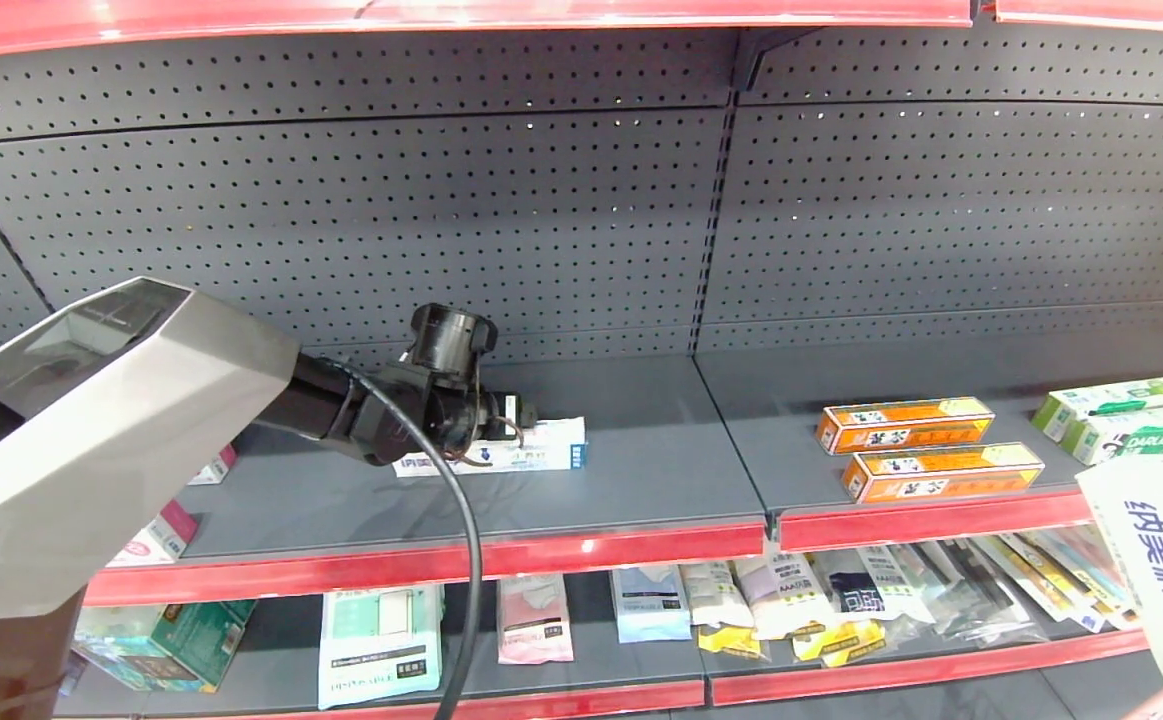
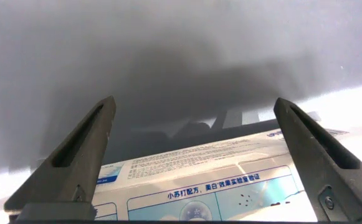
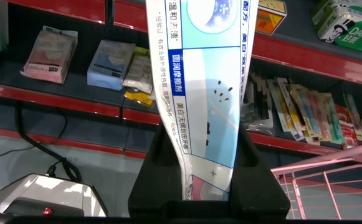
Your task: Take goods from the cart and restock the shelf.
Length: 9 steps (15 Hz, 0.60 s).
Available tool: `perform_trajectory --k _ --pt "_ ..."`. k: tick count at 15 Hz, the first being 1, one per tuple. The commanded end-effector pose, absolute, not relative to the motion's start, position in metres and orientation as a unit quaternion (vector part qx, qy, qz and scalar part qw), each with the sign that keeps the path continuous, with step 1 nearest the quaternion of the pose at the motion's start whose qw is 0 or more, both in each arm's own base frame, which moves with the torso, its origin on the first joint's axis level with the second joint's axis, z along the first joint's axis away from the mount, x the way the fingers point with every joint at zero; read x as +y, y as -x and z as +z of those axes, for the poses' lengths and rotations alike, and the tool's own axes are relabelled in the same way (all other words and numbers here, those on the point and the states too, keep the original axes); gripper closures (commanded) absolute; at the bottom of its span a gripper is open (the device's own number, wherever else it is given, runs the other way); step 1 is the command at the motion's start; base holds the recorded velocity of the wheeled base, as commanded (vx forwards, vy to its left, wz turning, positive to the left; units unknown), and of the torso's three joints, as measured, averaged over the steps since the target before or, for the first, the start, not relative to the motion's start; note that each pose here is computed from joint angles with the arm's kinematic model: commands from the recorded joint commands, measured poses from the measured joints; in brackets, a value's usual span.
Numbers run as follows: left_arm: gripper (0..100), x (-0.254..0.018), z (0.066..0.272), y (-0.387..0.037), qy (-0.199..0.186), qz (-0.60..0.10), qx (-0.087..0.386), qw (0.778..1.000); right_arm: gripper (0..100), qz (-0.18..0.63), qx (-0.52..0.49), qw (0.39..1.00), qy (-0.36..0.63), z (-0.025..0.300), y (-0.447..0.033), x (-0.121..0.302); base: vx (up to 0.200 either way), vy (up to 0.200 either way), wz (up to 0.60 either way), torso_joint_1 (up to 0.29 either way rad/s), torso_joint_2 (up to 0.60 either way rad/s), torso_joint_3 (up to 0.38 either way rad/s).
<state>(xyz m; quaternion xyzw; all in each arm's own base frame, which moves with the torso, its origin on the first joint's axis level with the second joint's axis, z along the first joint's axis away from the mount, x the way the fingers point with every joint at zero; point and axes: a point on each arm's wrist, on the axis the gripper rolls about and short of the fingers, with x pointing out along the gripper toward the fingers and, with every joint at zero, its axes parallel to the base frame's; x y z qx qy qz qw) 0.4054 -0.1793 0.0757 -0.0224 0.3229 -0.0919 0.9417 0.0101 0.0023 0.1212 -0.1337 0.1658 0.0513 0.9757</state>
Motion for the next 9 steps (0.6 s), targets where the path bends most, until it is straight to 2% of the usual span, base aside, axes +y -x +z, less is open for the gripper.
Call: perform_trajectory --k 1,4,9 --pt "0 -0.176 0.076 -0.397 0.022 -0.095 0.331 0.938 100 0.052 0.168 0.975 0.133 0.121 -0.010 0.002 0.000 0.000 0.00 0.000 0.00 0.000" --pt "0 -0.171 0.071 -0.388 0.018 -0.092 0.347 0.933 100 0.053 0.169 0.975 0.134 0.120 -0.010 0.002 0.000 0.000 0.00 0.000 0.00 0.000" --pt "0 -0.168 0.075 -0.378 0.018 -0.093 0.352 0.931 100 0.054 0.169 0.975 0.134 0.120 -0.010 0.002 0.000 0.000 0.00 0.000 0.00 0.000"
